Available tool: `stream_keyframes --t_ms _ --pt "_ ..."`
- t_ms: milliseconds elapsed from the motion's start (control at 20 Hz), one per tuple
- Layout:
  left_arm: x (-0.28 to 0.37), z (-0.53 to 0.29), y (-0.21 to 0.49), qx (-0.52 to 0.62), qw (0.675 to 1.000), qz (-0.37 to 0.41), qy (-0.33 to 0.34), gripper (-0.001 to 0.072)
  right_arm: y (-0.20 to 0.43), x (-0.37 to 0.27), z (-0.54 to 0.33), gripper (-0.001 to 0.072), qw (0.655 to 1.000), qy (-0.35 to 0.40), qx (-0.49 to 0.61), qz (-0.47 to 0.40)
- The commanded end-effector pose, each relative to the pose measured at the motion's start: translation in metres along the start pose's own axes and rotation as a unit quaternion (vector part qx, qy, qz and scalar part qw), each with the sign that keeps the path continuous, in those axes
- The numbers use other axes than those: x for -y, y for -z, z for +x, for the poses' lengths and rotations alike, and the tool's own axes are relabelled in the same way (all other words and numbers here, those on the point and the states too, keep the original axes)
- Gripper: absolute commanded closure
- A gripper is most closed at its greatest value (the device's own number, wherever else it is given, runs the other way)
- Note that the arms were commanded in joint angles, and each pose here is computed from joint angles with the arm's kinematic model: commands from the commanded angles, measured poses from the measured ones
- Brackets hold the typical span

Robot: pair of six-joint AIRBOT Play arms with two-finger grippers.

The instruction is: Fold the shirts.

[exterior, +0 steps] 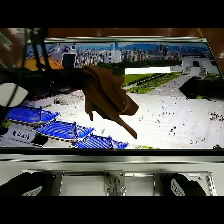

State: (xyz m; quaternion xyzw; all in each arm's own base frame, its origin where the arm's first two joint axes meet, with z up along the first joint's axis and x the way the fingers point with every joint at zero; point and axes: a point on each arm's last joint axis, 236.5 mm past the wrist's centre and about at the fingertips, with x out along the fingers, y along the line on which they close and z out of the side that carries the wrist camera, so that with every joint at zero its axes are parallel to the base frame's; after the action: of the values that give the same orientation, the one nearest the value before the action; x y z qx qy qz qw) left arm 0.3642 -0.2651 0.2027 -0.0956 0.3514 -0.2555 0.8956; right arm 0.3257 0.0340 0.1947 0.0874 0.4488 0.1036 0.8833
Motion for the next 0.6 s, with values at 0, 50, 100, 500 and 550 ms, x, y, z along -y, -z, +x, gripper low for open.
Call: stream_keyframes --t_ms 0,50,100,500,550 --pt "-0.027 0.058 0.102 -0.12 0.989 -0.075 -0.035 0.0666 0.053 0.003 0.049 0.0081 0.995 -0.029 -0.087 0.044" --pt "-0.03 0.074 0.13 -0.15 0.984 -0.092 -0.035 0.0665 0.07 0.007 0.071 0.0081 0.992 -0.035 -0.107 0.064" --pt "-0.031 0.086 0.15 -0.171 0.979 -0.108 -0.033 0.0666 0.087 0.011 0.092 0.0081 0.988 -0.041 -0.125 0.082" --pt "-0.112 0.071 0.182 -0.276 0.944 -0.147 -0.104 0.0019 0.147 -0.013 0.171 0.0078 0.95 -0.153 -0.227 0.148" --pt "-0.129 0.052 0.19 -0.309 0.934 -0.138 -0.112 0.002 0.152 -0.014 0.175 0.0078 0.945 -0.16 -0.241 0.152"
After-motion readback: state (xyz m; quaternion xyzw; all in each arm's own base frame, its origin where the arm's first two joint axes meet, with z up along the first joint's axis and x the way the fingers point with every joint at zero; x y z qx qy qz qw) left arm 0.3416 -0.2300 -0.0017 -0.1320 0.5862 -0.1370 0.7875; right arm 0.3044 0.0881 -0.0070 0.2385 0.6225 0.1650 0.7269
